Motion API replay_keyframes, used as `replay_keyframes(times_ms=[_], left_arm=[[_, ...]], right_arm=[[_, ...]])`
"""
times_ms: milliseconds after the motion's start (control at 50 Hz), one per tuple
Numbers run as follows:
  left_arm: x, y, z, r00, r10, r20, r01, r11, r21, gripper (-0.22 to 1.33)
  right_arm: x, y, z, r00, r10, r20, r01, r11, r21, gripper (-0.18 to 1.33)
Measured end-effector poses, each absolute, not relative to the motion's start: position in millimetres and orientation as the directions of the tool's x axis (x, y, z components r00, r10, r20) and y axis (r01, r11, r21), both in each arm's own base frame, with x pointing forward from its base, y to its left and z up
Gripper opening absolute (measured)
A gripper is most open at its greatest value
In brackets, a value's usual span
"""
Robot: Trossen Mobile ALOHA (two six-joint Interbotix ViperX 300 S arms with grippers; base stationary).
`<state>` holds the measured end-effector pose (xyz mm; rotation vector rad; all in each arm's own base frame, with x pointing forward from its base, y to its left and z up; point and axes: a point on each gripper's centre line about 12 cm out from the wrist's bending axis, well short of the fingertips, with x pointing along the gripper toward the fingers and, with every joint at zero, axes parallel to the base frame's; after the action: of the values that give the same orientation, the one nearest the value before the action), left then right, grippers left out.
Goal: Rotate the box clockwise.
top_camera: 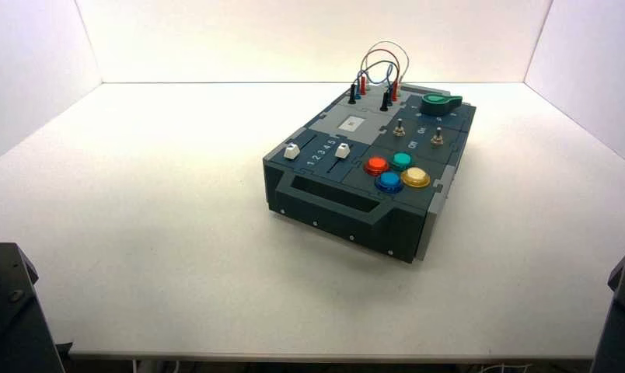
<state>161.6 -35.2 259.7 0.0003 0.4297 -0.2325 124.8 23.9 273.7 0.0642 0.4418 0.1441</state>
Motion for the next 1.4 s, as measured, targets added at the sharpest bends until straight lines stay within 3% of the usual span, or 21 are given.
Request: replay_keyframes(times_ms=[400,680,860,1140,1400], left_arm=[[155,-46,254,0.835,-0.287,-0.469,0.295,0.954,-0.058,0.68],[143,-78,264,0.724,-0.45,-0.523,0.475,0.875,-0.095,0.68],[149,-98,260,0.644,-0.496,-0.583,0.545,0.832,-0.105,0.68],[169,-139,252,0.509,-0.521,-0.685,0.629,0.769,-0.117,0.68],[167,-182,250,0.406,-0.568,-0.716,0.731,0.672,-0.119,0.67]], right_arm=[[130,25,269,0.878,0.147,-0.456,-0.122,0.989,0.084,-0.14],[130,26,268,0.872,0.15,-0.465,-0.127,0.989,0.082,-0.14],[137,28,265,0.86,0.149,-0.488,-0.127,0.989,0.078,-0.14],[175,42,288,0.856,0.159,-0.493,-0.143,0.987,0.071,-0.14],[218,57,289,0.826,0.164,-0.539,-0.152,0.986,0.068,-0.14]])
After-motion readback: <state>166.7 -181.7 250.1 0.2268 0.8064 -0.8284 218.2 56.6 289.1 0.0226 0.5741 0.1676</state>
